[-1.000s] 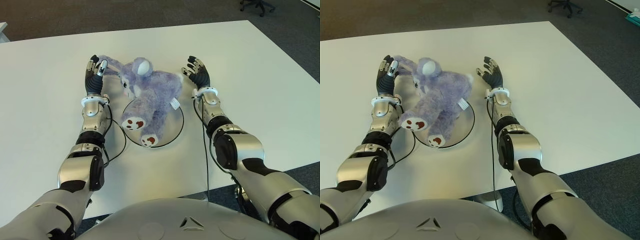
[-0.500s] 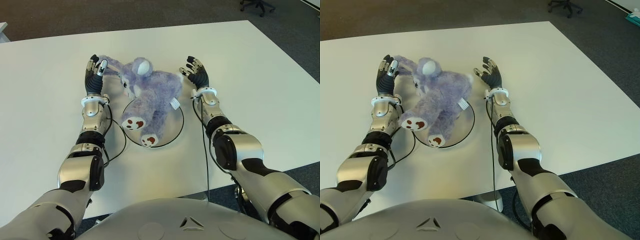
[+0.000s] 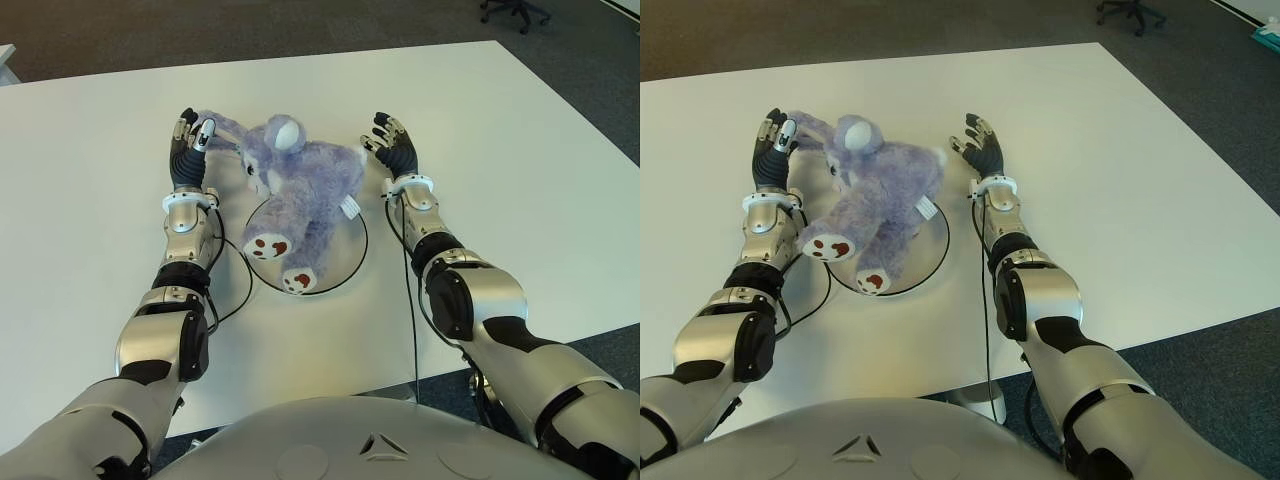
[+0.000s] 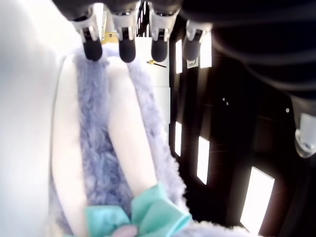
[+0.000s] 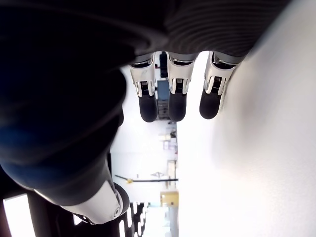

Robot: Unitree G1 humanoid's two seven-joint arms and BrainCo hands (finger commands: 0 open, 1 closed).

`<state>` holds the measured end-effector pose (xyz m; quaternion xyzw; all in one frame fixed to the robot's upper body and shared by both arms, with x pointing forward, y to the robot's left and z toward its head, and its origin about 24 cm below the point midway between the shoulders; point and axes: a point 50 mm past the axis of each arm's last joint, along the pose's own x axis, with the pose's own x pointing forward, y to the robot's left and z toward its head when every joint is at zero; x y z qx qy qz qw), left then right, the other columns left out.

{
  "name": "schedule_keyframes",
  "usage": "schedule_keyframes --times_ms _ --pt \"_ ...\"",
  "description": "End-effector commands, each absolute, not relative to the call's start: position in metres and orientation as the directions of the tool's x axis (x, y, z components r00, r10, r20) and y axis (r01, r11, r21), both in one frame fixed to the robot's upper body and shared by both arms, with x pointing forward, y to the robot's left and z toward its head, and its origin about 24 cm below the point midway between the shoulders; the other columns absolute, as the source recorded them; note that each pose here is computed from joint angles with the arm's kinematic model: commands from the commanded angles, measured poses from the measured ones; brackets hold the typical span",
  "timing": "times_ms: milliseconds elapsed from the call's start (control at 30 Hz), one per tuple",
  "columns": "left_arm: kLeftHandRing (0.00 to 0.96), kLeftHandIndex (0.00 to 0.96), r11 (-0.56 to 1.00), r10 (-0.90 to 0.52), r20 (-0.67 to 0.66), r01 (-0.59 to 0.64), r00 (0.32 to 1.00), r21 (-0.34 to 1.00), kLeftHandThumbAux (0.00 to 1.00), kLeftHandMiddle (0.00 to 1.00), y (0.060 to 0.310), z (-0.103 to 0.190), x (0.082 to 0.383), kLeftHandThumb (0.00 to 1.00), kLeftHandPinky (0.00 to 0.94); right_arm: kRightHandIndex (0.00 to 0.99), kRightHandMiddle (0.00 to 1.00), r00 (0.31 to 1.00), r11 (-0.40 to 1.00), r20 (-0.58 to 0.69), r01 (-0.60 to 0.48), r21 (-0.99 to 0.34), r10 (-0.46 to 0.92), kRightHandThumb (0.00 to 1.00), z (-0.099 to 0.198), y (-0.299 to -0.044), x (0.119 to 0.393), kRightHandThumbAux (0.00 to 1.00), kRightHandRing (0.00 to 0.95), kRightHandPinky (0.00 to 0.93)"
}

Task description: Put the doll into the plate.

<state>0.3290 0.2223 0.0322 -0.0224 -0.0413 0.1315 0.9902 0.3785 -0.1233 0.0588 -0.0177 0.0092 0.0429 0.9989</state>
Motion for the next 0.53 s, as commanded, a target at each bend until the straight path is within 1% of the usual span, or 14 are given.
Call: schedule_keyframes --times_ms 33,533 --pt "0.037 0.000 0.956 0.277 -0.122 -0.286 0.953 -0.067 0.436 0.066 0.2182 -0.0214 0.2950 0.000 0.000 0.140 0.121 0.989 0.995 -0.115 -0.096 -0.025 0.093 0.461 0.0350 -0.1212 0.3676 0.857 0.095 0.122" --pt "0.033 0.000 0.959 0.273 -0.116 -0.280 0.955 -0.049 0.420 0.061 0.2186 -0.0210 0.2945 0.000 0.000 0.136 0.113 0.989 0.995 -0.113 -0.101 -0.024 0.098 0.445 0.0357 -0.1214 0.3679 0.861 0.091 0.117"
